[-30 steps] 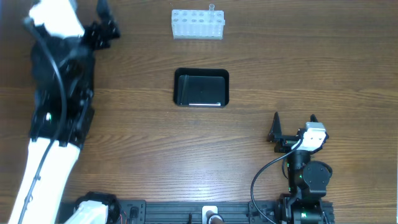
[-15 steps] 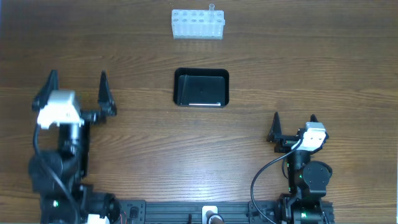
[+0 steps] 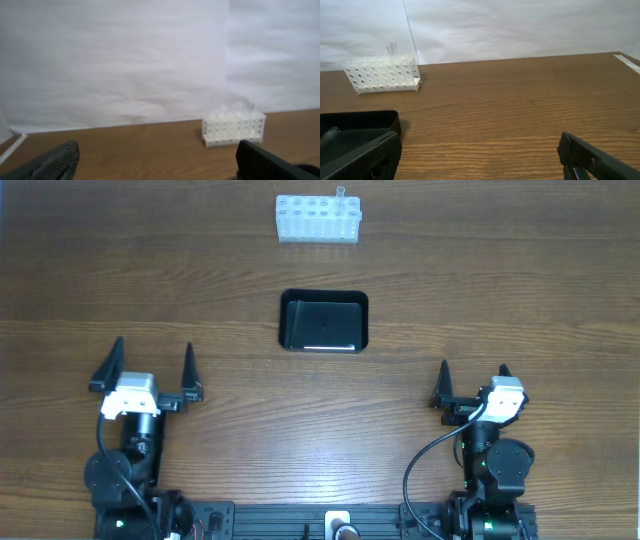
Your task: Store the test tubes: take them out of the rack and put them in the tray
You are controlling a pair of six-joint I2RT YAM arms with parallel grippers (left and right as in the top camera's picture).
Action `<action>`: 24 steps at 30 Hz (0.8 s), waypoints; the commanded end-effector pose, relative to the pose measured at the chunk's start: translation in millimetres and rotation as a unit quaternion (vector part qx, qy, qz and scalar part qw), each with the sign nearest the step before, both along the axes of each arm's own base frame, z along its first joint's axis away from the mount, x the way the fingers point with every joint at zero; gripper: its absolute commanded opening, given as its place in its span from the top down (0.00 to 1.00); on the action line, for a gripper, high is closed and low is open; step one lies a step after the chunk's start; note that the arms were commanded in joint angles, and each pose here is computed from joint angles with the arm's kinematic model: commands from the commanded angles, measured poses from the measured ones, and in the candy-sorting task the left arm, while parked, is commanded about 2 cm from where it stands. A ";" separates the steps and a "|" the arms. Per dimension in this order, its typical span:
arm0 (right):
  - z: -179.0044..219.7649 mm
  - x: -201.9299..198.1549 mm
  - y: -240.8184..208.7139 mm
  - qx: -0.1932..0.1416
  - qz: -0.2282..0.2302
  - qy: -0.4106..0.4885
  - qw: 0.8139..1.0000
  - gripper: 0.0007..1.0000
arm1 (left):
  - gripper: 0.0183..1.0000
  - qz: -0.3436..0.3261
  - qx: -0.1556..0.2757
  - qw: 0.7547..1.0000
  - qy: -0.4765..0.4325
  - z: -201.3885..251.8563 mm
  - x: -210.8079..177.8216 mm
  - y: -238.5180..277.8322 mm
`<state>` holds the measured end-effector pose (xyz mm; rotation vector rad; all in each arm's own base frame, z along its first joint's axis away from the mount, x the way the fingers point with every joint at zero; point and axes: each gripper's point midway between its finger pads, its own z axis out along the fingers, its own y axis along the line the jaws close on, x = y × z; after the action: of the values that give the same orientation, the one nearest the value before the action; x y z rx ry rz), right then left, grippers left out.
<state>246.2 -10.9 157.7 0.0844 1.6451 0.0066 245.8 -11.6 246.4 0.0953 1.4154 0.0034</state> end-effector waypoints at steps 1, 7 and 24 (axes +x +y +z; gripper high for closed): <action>-1.2 -0.2 2.3 0.005 0.005 -0.001 1.000 0.01 | 0.00 -0.012 0.008 1.000 -0.007 -16.1 -3.4 -4.2; -1.2 -0.2 2.3 0.005 0.005 -0.001 1.000 0.01 | 0.00 -0.014 0.008 1.000 0.011 -39.8 -1.9 -4.8; -1.2 -0.2 2.3 0.005 0.005 -0.001 1.000 0.01 | 0.00 -0.015 0.007 0.994 0.109 -87.6 -0.4 -4.8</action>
<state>246.2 -11.0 157.6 0.0851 1.6455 0.0066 245.8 -15.2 159.5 0.1158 1.6354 -0.0234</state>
